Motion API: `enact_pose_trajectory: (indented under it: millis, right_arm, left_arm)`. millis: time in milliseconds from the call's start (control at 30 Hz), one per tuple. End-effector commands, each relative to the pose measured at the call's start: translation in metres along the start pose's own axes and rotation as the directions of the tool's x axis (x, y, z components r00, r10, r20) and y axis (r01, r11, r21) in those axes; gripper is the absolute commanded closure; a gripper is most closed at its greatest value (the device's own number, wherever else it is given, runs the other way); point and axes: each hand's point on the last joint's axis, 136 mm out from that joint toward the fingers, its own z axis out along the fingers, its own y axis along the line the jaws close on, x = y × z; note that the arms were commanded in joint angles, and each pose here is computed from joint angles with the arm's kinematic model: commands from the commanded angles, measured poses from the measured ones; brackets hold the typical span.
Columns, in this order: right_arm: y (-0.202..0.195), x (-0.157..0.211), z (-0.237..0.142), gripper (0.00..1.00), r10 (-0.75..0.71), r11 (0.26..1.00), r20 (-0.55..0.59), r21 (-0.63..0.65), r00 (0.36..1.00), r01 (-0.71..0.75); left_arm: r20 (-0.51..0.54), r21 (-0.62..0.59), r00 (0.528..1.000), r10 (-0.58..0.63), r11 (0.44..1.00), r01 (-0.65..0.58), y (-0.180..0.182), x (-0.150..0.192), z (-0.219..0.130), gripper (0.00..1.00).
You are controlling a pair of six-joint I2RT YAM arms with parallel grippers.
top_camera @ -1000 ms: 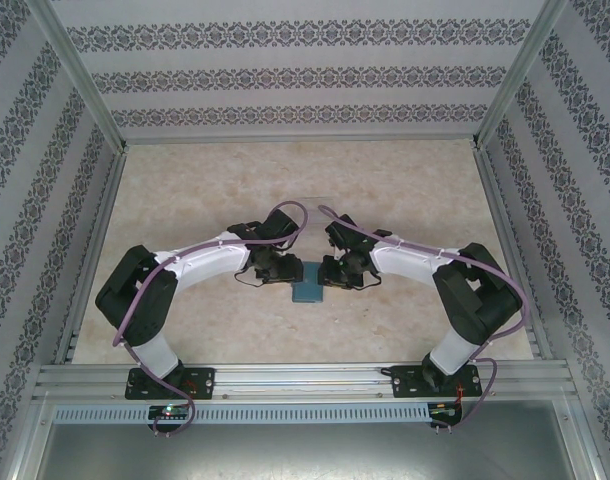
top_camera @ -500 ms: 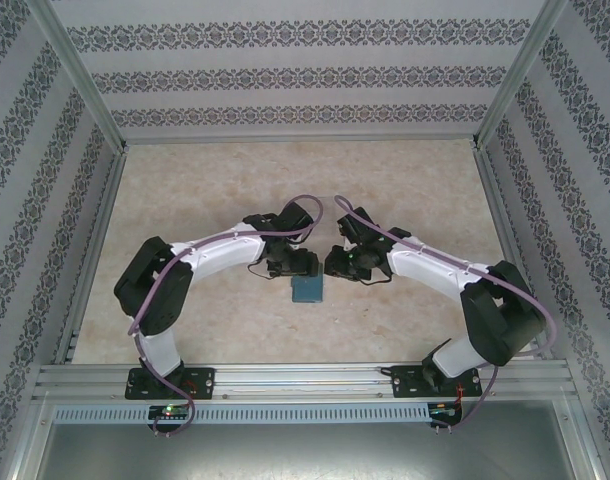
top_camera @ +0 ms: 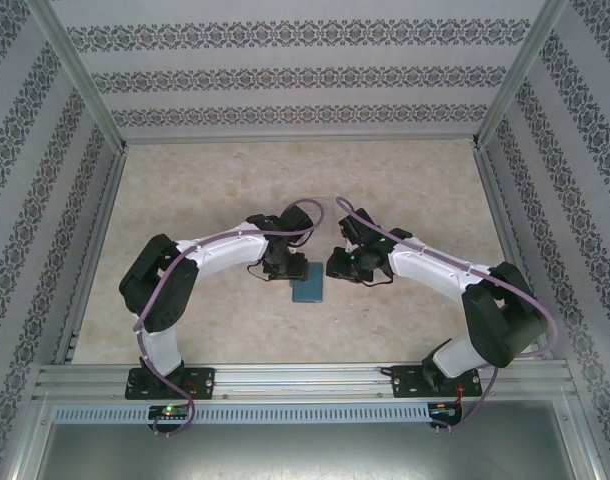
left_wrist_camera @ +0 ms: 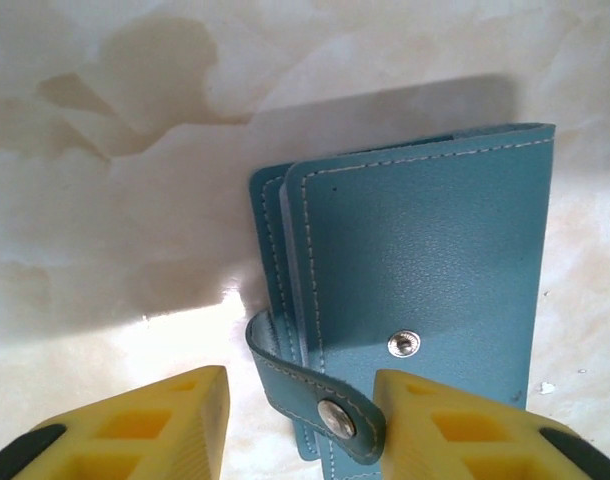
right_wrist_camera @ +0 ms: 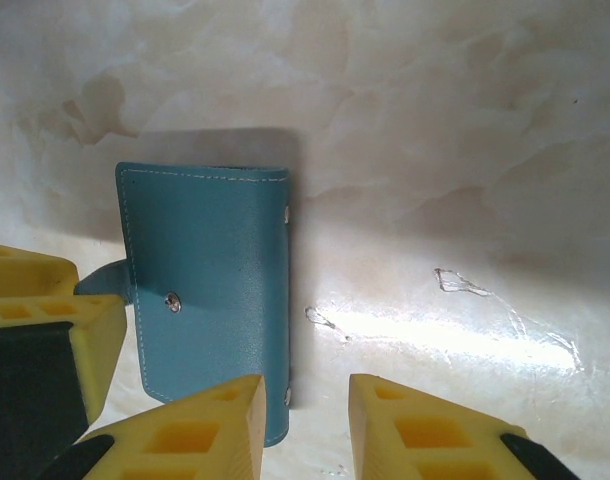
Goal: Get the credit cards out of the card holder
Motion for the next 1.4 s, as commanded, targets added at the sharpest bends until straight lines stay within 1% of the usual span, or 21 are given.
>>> enact_pose_trajectory:
  millis: [0,133,200,300,400,533,667,800,933,1033,1100,1133,1200,1367]
  right_arm:
    - [-0.002,-0.003,-0.005,0.71,0.001,1.000,0.015,0.020,1.000,-0.001]
    - [0.002,-0.002,-0.005,0.71,-0.007,1.000,0.007,0.020,1.000,0.006]
    - [0.004,-0.001,-0.004,0.71,-0.013,1.000,0.003,0.023,1.000,0.013]
    - [0.009,-0.001,-0.004,0.71,-0.026,0.999,-0.004,0.026,1.000,0.026]
    - [0.014,0.002,-0.001,0.68,-0.042,0.999,-0.017,0.034,0.999,0.042]
    - [0.020,0.003,0.003,0.61,-0.071,0.995,-0.033,0.067,0.997,0.073]
    - [0.030,0.005,0.009,0.56,-0.108,0.990,-0.057,0.086,0.993,0.113]
    - [0.037,0.005,0.018,0.44,-0.137,0.981,-0.077,0.129,0.988,0.146]
    - [0.043,0.003,0.026,0.31,-0.170,0.964,-0.086,0.190,0.982,0.184]
    - [0.044,0.001,0.030,0.19,-0.193,0.946,-0.098,0.247,0.976,0.211]
    - [0.045,0.000,0.034,0.15,-0.200,0.937,-0.107,0.269,0.974,0.222]
    - [0.045,0.001,0.036,0.12,-0.203,0.934,-0.113,0.275,0.973,0.227]
    - [0.048,0.001,0.039,0.10,-0.205,0.931,-0.120,0.282,0.971,0.232]
    - [0.051,0.002,0.048,0.09,-0.207,0.924,-0.141,0.297,0.968,0.241]
  left_arm:
    - [0.019,-0.043,1.000,0.017,0.999,-0.016,0.007,0.004,-0.014,0.63]
    - [0.024,-0.059,1.000,0.016,0.998,-0.014,0.012,0.004,-0.013,0.69]
    - [0.025,-0.053,1.000,0.008,0.999,-0.006,0.014,0.002,-0.011,0.74]
    - [0.029,-0.024,1.000,-0.003,1.000,0.003,0.013,0.001,-0.010,0.79]
    - [0.036,0.023,0.999,-0.004,1.000,0.003,0.009,0.000,-0.009,0.82]
    - [0.038,0.089,0.999,-0.029,0.996,0.026,0.009,0.004,-0.008,0.86]
    - [0.032,0.168,0.997,-0.069,0.984,0.062,0.011,0.012,-0.006,0.88]
    - [0.027,0.224,0.994,-0.107,0.970,0.099,0.017,0.017,-0.003,0.88]
    - [0.007,0.275,0.991,-0.134,0.953,0.127,0.021,0.020,0.000,0.88]
    - [0.007,0.293,0.990,-0.141,0.947,0.132,0.026,0.022,0.000,0.88]
    - [0.002,0.295,0.990,-0.144,0.946,0.137,0.030,0.023,0.002,0.88]
    - [0.000,0.298,0.989,-0.147,0.944,0.140,0.032,0.024,0.002,0.88]
    - [-0.006,0.309,0.988,-0.152,0.940,0.147,0.035,0.025,0.004,0.88]
    - [-0.018,0.327,0.986,-0.163,0.931,0.160,0.040,0.028,0.008,0.89]
